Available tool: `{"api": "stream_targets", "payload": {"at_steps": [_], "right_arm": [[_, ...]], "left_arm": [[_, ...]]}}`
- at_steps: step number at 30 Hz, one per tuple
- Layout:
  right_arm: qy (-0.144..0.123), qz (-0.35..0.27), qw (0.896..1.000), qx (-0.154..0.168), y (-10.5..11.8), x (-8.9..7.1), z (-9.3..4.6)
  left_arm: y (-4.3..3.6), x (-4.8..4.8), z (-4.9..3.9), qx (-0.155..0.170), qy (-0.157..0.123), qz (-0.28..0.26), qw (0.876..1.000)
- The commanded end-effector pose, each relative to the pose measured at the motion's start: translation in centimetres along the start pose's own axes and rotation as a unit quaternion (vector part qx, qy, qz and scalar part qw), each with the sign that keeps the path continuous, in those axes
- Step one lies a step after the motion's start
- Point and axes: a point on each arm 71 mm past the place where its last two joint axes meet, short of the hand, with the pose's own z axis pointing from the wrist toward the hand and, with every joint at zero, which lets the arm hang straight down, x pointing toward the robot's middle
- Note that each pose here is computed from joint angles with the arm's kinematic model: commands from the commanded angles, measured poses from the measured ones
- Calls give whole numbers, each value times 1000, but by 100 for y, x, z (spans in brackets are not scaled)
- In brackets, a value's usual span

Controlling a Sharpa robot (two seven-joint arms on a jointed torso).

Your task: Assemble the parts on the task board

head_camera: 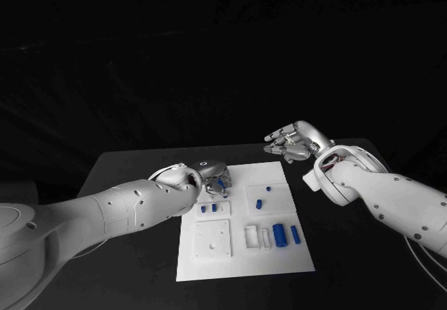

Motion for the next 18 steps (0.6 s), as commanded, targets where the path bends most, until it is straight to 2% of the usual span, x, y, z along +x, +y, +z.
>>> {"api": "stream_targets", "payload": {"at_steps": [1,8,18], "right_arm": [[2,1,1000,-8,26,8,2],[2,1,1000,-8,32,5,0],[3,1,1000,-10,42,4,0]], "left_arm": [[-7,62,9,6,25,15,1000],[20,110,12,0,29,18,999],[66,163,18,-4,21,25,999]]}}
